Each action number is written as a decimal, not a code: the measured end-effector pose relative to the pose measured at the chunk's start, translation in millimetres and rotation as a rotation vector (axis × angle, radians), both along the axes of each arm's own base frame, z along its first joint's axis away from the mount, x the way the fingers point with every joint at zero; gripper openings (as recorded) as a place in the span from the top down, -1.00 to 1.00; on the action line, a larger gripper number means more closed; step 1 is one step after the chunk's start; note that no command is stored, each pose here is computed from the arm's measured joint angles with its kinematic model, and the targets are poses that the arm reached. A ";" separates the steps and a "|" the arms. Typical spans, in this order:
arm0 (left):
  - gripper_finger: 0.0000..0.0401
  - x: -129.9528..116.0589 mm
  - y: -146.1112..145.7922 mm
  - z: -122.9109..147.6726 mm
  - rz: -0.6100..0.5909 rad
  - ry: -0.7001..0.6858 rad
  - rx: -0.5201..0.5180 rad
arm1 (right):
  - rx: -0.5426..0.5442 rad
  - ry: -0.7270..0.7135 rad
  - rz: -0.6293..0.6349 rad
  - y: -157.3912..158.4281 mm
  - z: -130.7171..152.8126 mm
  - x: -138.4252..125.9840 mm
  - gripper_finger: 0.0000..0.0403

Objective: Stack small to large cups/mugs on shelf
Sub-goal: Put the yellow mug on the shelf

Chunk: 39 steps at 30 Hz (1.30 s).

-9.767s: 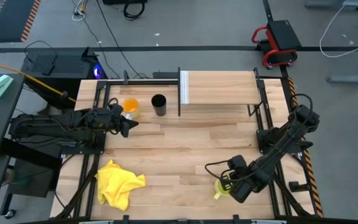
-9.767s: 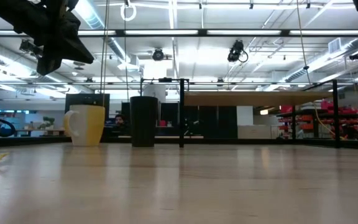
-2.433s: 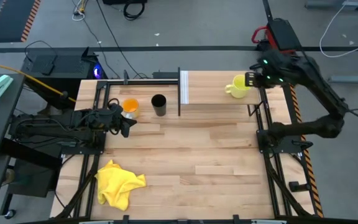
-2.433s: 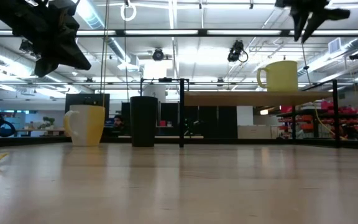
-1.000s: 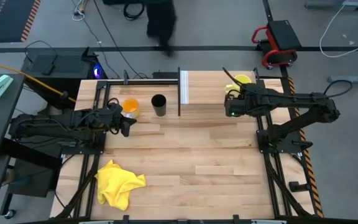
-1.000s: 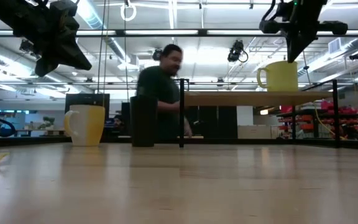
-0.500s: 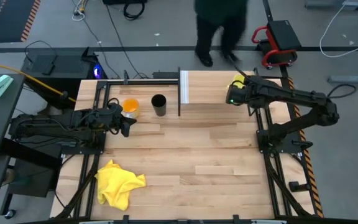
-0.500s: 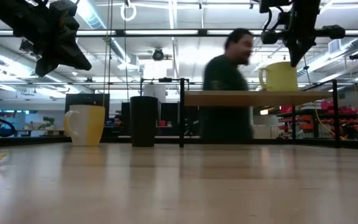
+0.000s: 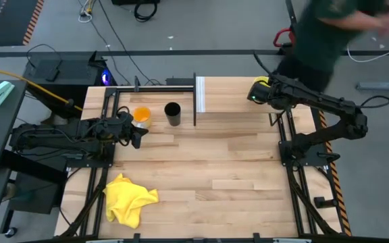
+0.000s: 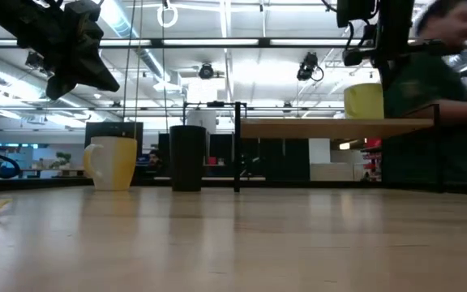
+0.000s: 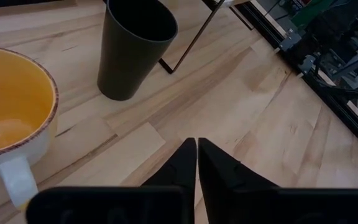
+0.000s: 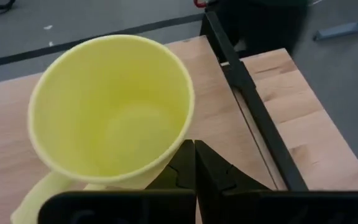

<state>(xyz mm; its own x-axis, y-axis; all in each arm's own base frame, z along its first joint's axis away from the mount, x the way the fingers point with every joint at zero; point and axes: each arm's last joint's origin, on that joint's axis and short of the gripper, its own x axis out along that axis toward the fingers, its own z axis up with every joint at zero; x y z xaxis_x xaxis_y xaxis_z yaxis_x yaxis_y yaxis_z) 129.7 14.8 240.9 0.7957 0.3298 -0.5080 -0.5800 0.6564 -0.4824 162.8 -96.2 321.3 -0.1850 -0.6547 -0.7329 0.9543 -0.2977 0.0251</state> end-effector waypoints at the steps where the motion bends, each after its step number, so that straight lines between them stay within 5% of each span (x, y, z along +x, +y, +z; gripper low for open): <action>1: 0.87 0.0 0.0 0.0 0.000 0.000 0.000 | 0.002 -0.004 0.013 1.8 1.4 -1.2 1.00; 13: 0.91 0.0 0.0 -0.1 -0.001 0.001 0.001 | -0.078 -0.188 0.310 38.5 50.6 31.3 1.00; 16: 0.89 0.0 0.0 0.0 0.000 0.001 0.001 | -0.112 -0.125 0.396 33.0 68.2 50.6 1.00; 20: 0.88 0.0 0.0 0.0 0.000 0.000 0.000 | -0.018 0.017 0.375 17.7 78.1 54.4 1.00; 25: 0.92 0.0 0.0 0.0 0.007 -0.004 -0.010 | 0.103 0.058 0.405 -1.3 72.0 64.4 1.00; 39: 0.89 -0.1 0.0 -0.1 0.009 -0.004 -0.014 | 0.231 0.167 0.427 -24.3 42.1 90.3 1.00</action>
<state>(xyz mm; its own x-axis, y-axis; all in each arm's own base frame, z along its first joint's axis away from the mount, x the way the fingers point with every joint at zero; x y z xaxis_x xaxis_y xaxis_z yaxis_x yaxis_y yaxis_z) 129.7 14.8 240.8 0.7949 0.3301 -0.5092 -0.5839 0.6443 -0.4939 253.1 -120.4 363.5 -0.0631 -0.5221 -0.8506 0.9775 0.1394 -0.1581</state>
